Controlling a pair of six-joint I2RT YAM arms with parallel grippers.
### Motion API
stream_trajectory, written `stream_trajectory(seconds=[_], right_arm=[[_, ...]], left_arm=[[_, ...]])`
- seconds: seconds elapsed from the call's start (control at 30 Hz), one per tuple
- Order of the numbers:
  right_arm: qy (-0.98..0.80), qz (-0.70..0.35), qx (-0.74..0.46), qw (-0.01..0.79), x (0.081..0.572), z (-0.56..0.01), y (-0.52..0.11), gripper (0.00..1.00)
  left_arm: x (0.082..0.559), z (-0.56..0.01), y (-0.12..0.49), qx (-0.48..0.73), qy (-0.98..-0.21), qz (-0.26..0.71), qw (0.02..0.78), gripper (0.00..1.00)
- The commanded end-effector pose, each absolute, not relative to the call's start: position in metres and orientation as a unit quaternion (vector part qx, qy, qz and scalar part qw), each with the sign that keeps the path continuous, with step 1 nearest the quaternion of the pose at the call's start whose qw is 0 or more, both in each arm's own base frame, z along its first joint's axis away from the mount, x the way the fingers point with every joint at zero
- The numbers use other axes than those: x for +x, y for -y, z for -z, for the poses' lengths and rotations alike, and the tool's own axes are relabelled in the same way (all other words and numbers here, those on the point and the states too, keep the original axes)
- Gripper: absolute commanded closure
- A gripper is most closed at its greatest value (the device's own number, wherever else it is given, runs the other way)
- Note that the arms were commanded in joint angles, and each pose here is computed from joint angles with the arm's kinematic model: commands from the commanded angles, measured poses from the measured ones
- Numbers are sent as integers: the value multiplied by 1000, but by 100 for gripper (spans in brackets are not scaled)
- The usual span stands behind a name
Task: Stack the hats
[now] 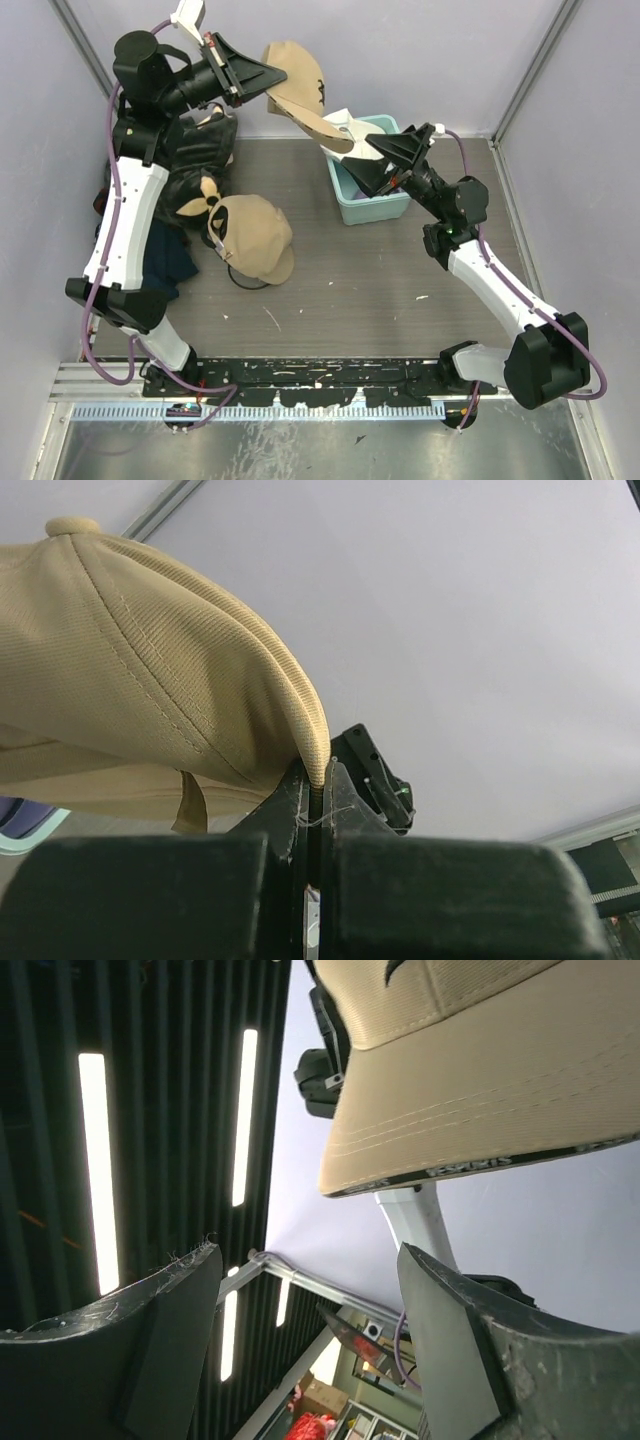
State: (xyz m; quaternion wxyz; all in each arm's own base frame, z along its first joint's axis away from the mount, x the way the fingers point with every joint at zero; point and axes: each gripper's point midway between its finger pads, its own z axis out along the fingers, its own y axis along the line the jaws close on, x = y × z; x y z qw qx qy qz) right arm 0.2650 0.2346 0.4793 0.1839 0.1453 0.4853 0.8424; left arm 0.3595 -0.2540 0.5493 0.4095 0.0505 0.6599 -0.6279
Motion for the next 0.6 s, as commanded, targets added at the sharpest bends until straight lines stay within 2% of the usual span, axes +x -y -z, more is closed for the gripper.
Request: stream_trajectory(seconds=[0.0, 0.47, 0.57], right_arm=[[-438, -876, 117, 167, 242, -505, -223, 24], [-439, -876, 128, 154, 269, -498, -232, 31], [-439, -875, 132, 153, 275, -498, -233, 35]], left_arm=[[341, -572, 248, 80, -632, 632, 441, 99], [323, -578, 246, 79, -618, 652, 432, 100], [318, -577, 245, 80, -617, 653, 432, 100]])
